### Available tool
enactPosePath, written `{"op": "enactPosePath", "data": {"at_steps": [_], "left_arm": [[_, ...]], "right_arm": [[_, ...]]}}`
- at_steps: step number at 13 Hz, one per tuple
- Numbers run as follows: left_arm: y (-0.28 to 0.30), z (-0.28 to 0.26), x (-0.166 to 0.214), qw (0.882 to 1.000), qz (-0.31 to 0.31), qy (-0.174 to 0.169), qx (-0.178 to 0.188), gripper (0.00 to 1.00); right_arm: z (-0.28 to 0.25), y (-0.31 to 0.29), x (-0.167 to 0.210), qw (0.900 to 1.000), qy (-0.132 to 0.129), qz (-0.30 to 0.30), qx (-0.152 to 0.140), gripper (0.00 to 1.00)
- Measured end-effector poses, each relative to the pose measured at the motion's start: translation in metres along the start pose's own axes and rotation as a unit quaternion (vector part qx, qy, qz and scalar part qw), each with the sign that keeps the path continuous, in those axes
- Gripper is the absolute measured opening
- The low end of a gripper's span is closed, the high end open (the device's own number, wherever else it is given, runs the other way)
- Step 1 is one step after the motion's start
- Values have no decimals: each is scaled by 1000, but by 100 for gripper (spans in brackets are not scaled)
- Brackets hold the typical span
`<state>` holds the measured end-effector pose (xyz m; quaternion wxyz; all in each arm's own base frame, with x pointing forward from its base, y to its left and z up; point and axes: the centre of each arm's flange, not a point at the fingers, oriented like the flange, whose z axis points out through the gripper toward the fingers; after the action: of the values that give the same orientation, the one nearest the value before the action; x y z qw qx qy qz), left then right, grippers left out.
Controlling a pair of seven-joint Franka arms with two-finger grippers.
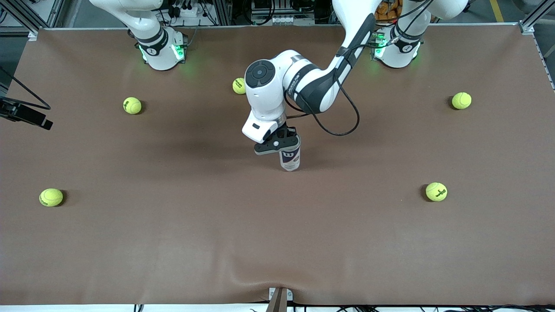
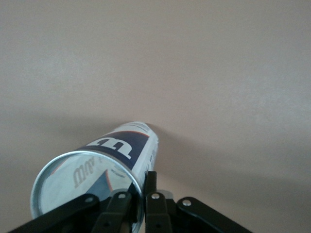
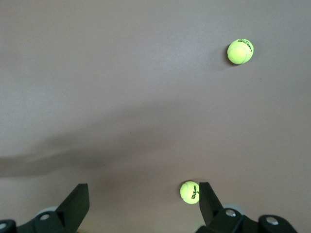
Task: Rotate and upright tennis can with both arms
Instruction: 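Lower the upright can onto the table with the left gripper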
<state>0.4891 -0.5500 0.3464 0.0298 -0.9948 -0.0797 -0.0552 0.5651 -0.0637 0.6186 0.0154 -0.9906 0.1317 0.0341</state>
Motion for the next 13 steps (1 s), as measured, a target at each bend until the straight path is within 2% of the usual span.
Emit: {"op": "enactPosePath", "data": {"at_steps": [1,2,3,5,8,9,10,13], "left_arm": [[0,-1,1,1000,-1,2,-3,8],[0,-1,2,1000,-1,3,-5,15],[0,-1,3,1000,-2,3,-5,24],[-1,-2,5,1000,-3,3,-6,47],[-1,-3,6,1000,-4,4,-8,56],[-1,-4,6,1000,-4,5,-9,56],[-1,-5,7,1000,-5,5,-10,63],[0,-8,8,1000,-5,7,-12,96]], "right_arm": [[0,0,0,1000,0,0,0,100],[0,0,0,1000,0,0,0,100],[0,0,0,1000,0,0,0,100],[0,0,0,1000,0,0,0,100],[0,0,0,1000,0,0,0,100],[0,0,0,1000,0,0,0,100],[0,0,0,1000,0,0,0,100],[0,0,0,1000,0,0,0,100]]}}
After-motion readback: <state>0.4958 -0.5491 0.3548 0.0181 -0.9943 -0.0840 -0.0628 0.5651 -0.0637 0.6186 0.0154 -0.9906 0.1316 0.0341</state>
